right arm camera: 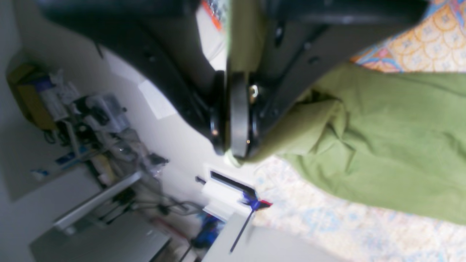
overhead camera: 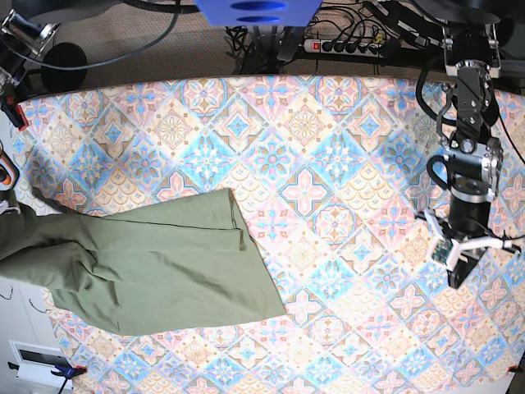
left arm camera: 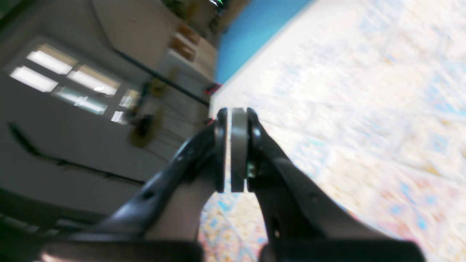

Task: Layout the t-shirt on the table in an organized manner, then fold the t-shirt properly
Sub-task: 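Lower the shirt flat onto the table and release with the left gripper, then move the left gripper over the shirt's bunched edge and grasp it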

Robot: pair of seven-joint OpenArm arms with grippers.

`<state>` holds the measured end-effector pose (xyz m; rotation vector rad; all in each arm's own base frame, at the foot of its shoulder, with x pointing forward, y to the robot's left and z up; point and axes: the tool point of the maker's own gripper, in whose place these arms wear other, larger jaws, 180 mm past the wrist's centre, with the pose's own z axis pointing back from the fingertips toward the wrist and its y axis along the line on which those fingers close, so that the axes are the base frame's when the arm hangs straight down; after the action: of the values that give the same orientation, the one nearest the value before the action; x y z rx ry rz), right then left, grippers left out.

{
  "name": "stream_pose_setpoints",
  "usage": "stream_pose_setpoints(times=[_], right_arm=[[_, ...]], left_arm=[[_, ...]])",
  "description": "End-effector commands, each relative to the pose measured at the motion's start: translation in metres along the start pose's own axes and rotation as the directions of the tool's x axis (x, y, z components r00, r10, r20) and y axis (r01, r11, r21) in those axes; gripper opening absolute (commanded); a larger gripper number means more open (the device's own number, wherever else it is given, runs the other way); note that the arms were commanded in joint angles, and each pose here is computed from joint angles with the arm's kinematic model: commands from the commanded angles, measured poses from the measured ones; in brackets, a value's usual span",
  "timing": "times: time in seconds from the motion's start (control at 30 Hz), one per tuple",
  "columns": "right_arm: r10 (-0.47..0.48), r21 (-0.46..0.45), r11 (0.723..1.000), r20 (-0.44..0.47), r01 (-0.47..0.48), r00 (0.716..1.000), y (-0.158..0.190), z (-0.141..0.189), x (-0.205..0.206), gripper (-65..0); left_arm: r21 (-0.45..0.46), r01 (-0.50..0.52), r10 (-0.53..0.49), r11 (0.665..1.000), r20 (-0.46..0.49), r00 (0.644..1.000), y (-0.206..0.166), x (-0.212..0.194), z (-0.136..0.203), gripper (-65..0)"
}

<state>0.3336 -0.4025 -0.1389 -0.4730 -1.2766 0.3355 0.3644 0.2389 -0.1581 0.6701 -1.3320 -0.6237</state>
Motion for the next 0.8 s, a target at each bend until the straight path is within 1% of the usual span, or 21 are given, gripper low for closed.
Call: stream_pose_setpoints(times=[0.0, 0.07, 0.13, 0.2, 0.23, 0.3, 0.37, 0.47, 0.6, 0.67, 0.77], right_arm=[[0.029, -0.021, 0.999, 0.042, -0.028, 0.999, -0.011, 0.004, 0.015, -64.8], [0.028, -0.015, 1.0, 0.033, -0.027, 0.999, -0.009, 0.004, 0.012, -64.8], [-0.001, -0.011, 1.0, 0.035, 0.001, 0.999, -0.003, 0.003, 0.007, -64.8], [-0.029, -0.002, 1.0, 0.028, 0.029, 0.999, 0.005, 0.003, 0.001, -64.8], [-0.039, 0.0, 0.999, 0.029, 0.039, 0.999, 0.008, 0.002, 0.0, -64.8], [-0.052, 0.005, 0.999, 0.043, 0.052, 0.998, 0.016, 0.003, 0.003, -64.8], [-0.06, 0.009, 0.998, 0.052, 0.059, 0.997, 0.02, 0.004, 0.004, -64.8], [-0.074, 0.012, 0.997, 0.052, 0.073, 0.996, 0.024, 0.004, 0.002, -64.8], [-0.071, 0.013, 0.997, 0.056, 0.07, 0.996, 0.025, 0.005, 0.004, -64.8], [-0.066, 0.018, 0.998, 0.047, 0.065, 0.997, 0.027, 0.007, 0.001, -64.8], [-0.06, 0.02, 0.998, 0.049, 0.059, 0.997, 0.029, 0.008, 0.002, -64.8]], left_arm=[[0.005, 0.0, 0.0, 1.0, 0.038, 0.999, 0.001, 0.007, 0.003, -65.0], [-0.078, -0.012, 0.015, 0.997, 0.047, 0.999, -0.032, 0.011, 0.003, -65.0], [-0.175, -0.004, 0.016, 0.985, 0.07, 0.997, -0.069, 0.021, 0.006, -65.0], [-0.278, -0.012, 0.038, 0.961, 0.086, 0.996, -0.112, 0.031, 0.012, -62.3], [-0.307, -0.019, 0.048, 0.952, 0.088, 0.995, -0.127, 0.035, 0.013, -60.6], [-0.34, -0.07, 0.094, 0.938, 0.056, 0.994, -0.147, 0.041, 0.009, -56.1], [-0.361, -0.115, 0.117, 0.925, -0.016, 0.993, -0.164, 0.038, -0.002, -51.5], [-0.387, -0.157, 0.156, 0.909, -0.035, 0.987, -0.184, 0.052, -0.02, -45.6], [-0.441, -0.194, 0.193, 0.876, -0.047, 0.98, -0.217, 0.076, -0.036, -42.9], [-0.486, -0.199, 0.188, 0.851, -0.072, 0.98, -0.244, 0.081, -0.042, -42.6], [-0.541, -0.186, 0.165, 0.82, -0.086, 0.982, -0.275, 0.093, -0.049, -42.5]])
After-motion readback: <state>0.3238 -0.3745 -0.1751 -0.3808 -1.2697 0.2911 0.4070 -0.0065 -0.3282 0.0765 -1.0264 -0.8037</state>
